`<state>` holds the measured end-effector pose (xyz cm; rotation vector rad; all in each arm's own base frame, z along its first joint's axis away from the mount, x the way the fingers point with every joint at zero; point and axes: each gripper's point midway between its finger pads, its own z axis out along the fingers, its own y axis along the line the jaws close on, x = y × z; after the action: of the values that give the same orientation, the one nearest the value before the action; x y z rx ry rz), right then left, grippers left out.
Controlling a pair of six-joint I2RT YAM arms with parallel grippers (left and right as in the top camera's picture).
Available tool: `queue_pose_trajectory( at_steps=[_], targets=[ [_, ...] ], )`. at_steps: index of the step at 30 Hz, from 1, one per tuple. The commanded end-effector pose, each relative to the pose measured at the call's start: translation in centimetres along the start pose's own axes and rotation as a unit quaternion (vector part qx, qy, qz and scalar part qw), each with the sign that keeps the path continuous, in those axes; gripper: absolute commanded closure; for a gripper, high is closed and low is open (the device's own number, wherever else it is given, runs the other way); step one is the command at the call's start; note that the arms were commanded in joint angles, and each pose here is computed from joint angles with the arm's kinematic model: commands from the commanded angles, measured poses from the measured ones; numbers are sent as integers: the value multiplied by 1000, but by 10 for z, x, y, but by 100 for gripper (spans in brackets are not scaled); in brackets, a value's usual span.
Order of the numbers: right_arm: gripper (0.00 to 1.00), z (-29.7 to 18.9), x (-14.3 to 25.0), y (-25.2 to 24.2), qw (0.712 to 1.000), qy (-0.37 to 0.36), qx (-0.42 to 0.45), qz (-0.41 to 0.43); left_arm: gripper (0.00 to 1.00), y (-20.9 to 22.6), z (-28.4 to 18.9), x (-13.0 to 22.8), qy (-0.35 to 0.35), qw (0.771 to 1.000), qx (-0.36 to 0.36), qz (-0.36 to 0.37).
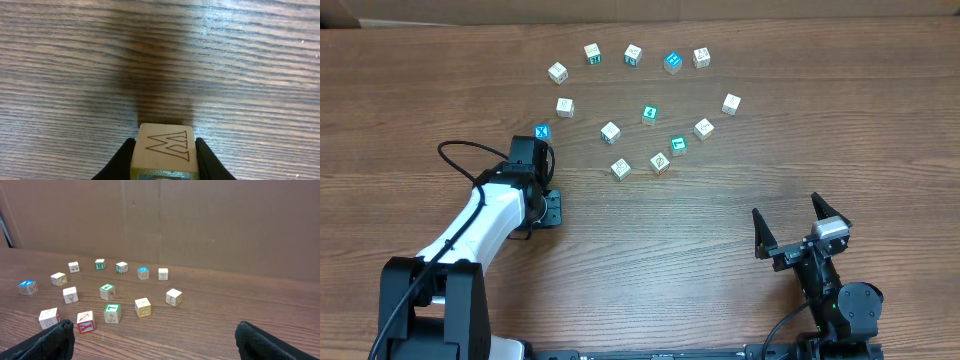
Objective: Form a horizontal line
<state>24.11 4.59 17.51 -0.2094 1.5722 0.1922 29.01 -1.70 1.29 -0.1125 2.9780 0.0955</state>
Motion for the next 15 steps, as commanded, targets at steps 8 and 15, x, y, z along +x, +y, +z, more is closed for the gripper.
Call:
queue_pose_trajectory(
  at_steps=[8,15],
  targets=[
    [0,0,1,-2,1000,-3,6,1,77,-2,0,2,2,1000,5,20],
    [0,0,1,-2,1000,-3,6,1,76,-13,-1,4,7,999,36,20]
  ],
)
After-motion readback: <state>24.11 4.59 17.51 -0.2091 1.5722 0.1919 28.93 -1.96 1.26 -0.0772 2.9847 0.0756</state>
